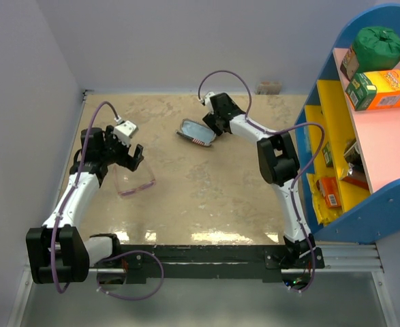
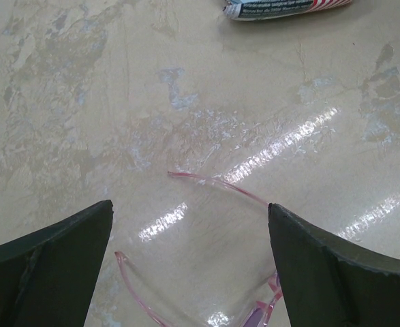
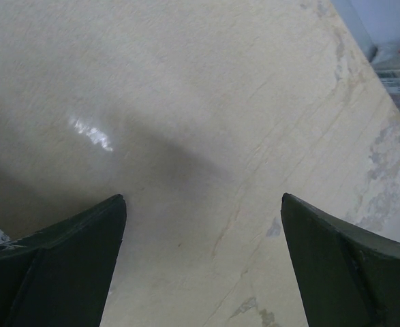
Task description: Organize the sunglasses
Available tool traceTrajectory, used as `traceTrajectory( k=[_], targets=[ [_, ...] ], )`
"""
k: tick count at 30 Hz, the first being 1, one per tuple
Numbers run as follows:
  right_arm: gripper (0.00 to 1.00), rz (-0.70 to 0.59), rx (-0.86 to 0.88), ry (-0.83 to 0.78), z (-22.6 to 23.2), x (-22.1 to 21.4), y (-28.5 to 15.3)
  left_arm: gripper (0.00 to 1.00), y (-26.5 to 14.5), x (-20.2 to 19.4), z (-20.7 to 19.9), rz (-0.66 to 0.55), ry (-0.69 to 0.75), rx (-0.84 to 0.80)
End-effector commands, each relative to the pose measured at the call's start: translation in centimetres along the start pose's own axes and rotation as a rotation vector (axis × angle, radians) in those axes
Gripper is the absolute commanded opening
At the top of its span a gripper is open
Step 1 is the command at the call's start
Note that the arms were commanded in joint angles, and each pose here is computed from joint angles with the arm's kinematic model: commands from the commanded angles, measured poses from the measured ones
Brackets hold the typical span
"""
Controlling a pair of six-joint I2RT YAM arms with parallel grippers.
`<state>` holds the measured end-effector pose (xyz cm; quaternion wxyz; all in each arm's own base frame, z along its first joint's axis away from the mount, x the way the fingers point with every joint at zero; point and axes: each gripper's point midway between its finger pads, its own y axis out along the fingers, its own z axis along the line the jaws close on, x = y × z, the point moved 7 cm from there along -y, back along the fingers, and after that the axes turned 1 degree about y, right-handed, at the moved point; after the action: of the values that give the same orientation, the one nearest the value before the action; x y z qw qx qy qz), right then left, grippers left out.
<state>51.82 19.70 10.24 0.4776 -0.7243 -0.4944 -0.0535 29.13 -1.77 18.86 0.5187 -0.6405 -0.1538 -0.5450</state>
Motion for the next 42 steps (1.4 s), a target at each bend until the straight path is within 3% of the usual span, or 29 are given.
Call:
traceTrajectory(
  k=[1, 14, 23, 28, 42],
  targets=[
    [0.98, -0.089, 0.089, -0.012, 0.1, 1.6, -2.6, 1.0, -0.1, 0.8, 0.3, -0.052, 0.012, -0.001],
    [0.98, -0.141, 0.204, -0.013, 1.9, 2.1, -6.1, 1.0, 0.0, 0.6, 0.3, -0.045, 0.006, -0.008],
    [0.98, -0.162, 0.129, 0.0, 0.5, 2.3, -9.0, 1.0, 0.1, 0.5, 0.2, -0.043, 0.003, -0.017],
    [0.98, -0.147, 0.119, -0.005, 0.7, 1.8, -8.5, 1.0, 0.2, 0.4, 0.2, -0.04, -0.001, -0.025],
    [0.97, -0.192, 0.296, -0.018, 3.5, 3.1, -9.9, 1.0, 0.2, 0.3, 0.1, -0.04, 0.0, -0.029]
  ],
)
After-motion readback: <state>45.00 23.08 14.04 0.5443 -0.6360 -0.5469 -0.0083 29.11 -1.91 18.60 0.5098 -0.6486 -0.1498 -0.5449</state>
